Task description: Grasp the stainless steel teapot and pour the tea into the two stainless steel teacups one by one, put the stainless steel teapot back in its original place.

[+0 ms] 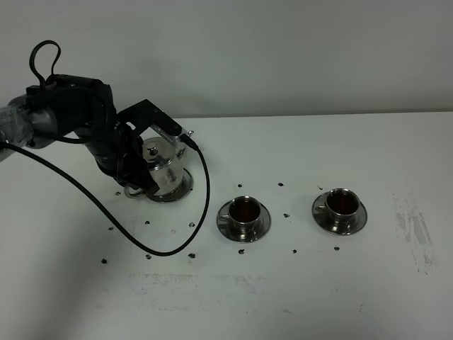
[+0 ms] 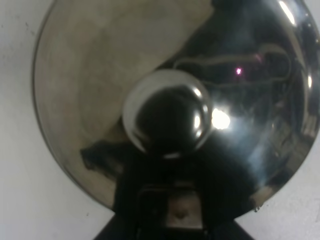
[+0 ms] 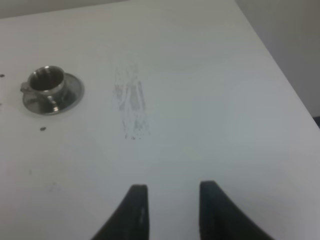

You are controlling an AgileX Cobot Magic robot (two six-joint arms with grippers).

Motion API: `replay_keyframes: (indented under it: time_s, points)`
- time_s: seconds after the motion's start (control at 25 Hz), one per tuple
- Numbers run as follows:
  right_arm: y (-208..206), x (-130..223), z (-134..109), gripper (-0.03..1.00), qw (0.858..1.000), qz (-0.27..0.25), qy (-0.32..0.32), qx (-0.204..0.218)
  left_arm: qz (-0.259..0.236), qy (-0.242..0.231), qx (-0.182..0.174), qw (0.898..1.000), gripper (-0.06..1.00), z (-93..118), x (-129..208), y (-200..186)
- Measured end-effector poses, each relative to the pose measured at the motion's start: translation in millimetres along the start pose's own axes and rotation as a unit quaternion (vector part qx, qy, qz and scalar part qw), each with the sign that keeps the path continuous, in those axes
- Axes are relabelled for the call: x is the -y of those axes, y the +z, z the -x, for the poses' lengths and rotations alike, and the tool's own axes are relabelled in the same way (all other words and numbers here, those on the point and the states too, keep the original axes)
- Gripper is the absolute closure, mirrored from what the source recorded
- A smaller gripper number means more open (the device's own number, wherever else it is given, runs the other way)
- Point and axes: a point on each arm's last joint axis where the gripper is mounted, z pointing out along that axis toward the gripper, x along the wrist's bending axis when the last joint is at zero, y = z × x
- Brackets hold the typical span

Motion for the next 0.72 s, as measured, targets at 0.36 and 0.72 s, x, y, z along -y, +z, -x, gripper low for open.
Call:
replay_keyframes:
  time_s: [0.36, 0.72]
  points:
    - [0.0, 0.0, 0.0, 0.73, 1.0, 0.0, 0.0, 0.0, 0.0, 0.006, 0.001, 1.0, 0.74, 4.1, -2.3, 0.2]
    - [0.0, 0.0, 0.0, 0.73, 1.0, 0.0, 0.0, 0.0, -0.007, 0.017, -0.008, 1.0, 0.74, 2.8, -1.2, 0.1]
